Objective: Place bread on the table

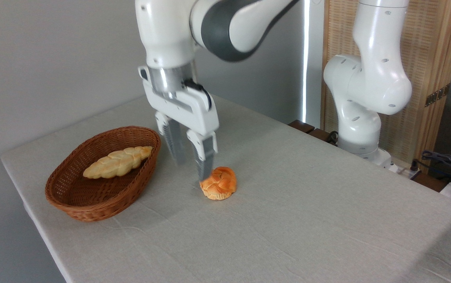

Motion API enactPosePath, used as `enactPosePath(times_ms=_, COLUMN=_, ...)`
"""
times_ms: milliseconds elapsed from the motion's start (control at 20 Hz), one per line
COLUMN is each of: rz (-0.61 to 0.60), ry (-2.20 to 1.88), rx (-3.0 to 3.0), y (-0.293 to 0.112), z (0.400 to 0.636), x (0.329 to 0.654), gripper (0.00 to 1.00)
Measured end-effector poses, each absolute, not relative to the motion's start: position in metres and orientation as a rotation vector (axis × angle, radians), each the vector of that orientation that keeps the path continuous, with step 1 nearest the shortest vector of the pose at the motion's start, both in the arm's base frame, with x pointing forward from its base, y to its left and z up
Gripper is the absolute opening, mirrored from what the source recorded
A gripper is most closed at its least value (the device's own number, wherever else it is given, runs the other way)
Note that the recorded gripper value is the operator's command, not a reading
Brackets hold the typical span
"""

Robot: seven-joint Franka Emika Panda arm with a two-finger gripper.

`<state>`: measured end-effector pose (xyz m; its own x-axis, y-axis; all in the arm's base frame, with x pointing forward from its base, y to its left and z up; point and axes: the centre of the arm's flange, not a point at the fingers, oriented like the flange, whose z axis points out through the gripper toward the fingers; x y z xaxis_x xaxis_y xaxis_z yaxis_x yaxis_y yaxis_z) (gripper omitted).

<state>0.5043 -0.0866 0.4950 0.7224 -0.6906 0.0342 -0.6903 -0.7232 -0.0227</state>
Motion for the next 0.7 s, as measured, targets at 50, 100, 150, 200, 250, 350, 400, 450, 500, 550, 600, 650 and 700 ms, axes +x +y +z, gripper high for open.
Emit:
enactPosePath(times_ms=50, rz=-0.116, ry=1.163, rx=-2.900, y=-0.088, z=0.512, x=0.509, gripper=1.00)
enactPosePath(times_ms=100, rz=-0.176, ry=1.164, rx=-2.889, y=-0.090, z=0.531, x=0.512, gripper=1.00)
enactPosePath(times_ms=150, rz=-0.231, ry=1.167, rx=-2.876, y=-0.094, z=0.552, x=0.515, gripper=1.00)
enactPosePath(times_ms=200, rz=-0.258, ry=1.170, rx=-2.869, y=-0.097, z=0.569, x=0.515, gripper=1.00)
enactPosePath(times_ms=250, rz=-0.253, ry=1.176, rx=-2.868, y=-0.098, z=0.584, x=0.513, gripper=1.00)
enactPosePath(times_ms=350, rz=-0.197, ry=1.184, rx=-2.877, y=-0.098, z=0.601, x=0.506, gripper=1.00)
enactPosePath(times_ms=400, rz=-0.163, ry=1.186, rx=-2.883, y=-0.097, z=0.606, x=0.504, gripper=1.00)
enactPosePath(times_ms=450, rz=-0.133, ry=1.185, rx=-2.889, y=-0.096, z=0.608, x=0.502, gripper=1.00)
enactPosePath(times_ms=500, rz=-0.113, ry=1.182, rx=-2.894, y=-0.094, z=0.608, x=0.501, gripper=1.00)
enactPosePath(times_ms=550, rz=-0.101, ry=1.176, rx=-2.900, y=-0.092, z=0.607, x=0.501, gripper=1.00)
enactPosePath(times_ms=600, rz=-0.094, ry=1.163, rx=-2.907, y=-0.088, z=0.605, x=0.502, gripper=1.00)
enactPosePath(times_ms=650, rz=-0.089, ry=1.143, rx=-2.920, y=-0.081, z=0.603, x=0.504, gripper=1.00)
enactPosePath(times_ms=700, rz=-0.087, ry=1.121, rx=-2.941, y=-0.073, z=0.601, x=0.507, gripper=1.00)
